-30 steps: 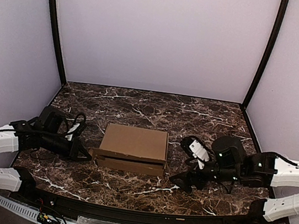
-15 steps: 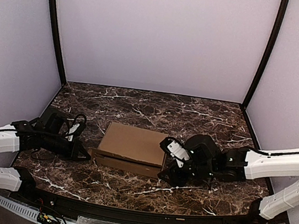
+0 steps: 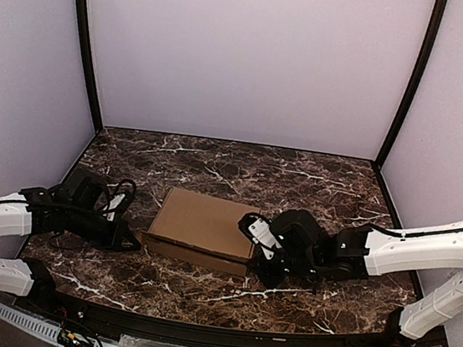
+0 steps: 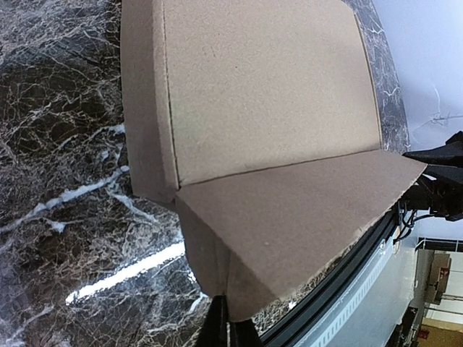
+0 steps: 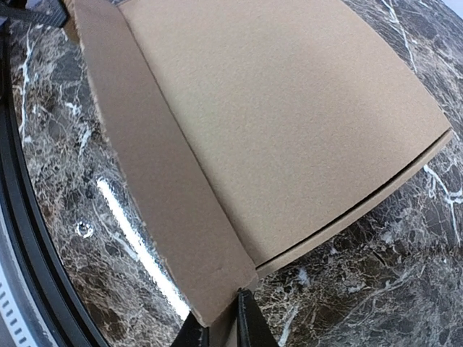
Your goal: Fold the paper box
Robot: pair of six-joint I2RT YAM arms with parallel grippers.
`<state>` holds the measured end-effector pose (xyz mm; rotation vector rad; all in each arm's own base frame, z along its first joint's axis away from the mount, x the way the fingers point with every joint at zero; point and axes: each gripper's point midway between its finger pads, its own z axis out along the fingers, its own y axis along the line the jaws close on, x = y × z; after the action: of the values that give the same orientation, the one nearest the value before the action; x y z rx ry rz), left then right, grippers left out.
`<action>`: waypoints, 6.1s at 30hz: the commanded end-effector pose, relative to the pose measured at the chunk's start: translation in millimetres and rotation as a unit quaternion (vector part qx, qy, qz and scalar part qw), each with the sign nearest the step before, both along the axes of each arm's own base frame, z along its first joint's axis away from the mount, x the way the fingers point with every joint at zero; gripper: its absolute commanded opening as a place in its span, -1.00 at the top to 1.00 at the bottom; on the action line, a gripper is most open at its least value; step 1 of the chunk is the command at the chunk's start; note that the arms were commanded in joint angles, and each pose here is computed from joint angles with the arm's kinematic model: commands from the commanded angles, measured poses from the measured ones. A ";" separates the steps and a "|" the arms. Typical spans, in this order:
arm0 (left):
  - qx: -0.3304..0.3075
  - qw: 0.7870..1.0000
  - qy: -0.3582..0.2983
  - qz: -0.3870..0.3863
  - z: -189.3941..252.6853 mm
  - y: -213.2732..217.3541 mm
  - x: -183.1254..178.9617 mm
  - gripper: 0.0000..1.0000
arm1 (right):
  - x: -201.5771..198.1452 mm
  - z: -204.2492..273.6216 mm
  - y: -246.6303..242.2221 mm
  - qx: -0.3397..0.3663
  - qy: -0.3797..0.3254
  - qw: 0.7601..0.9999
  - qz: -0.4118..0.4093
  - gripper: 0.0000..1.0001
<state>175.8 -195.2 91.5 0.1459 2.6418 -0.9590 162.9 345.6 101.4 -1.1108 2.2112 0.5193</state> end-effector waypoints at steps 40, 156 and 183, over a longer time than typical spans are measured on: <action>0.022 0.999 -0.004 0.029 -10.6 2.8 -9.5 0.97 | 9.1 -4.3 -8.0 -0.063 0.000 0.989 -0.135 0.70; 0.153 0.965 -0.203 -0.070 85.7 -42.6 51.2 -0.95 | -6.1 70.0 -74.6 0.117 -0.188 0.975 -0.007 -0.97; 0.005 0.982 0.030 0.184 14.9 37.9 -16.0 -0.97 | 30.0 33.0 -35.7 -0.031 -0.206 0.974 0.087 -0.97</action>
<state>177.6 -162.0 135.2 -0.1879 2.4763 -0.8044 188.3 307.1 138.4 -1.3224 1.7805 0.2591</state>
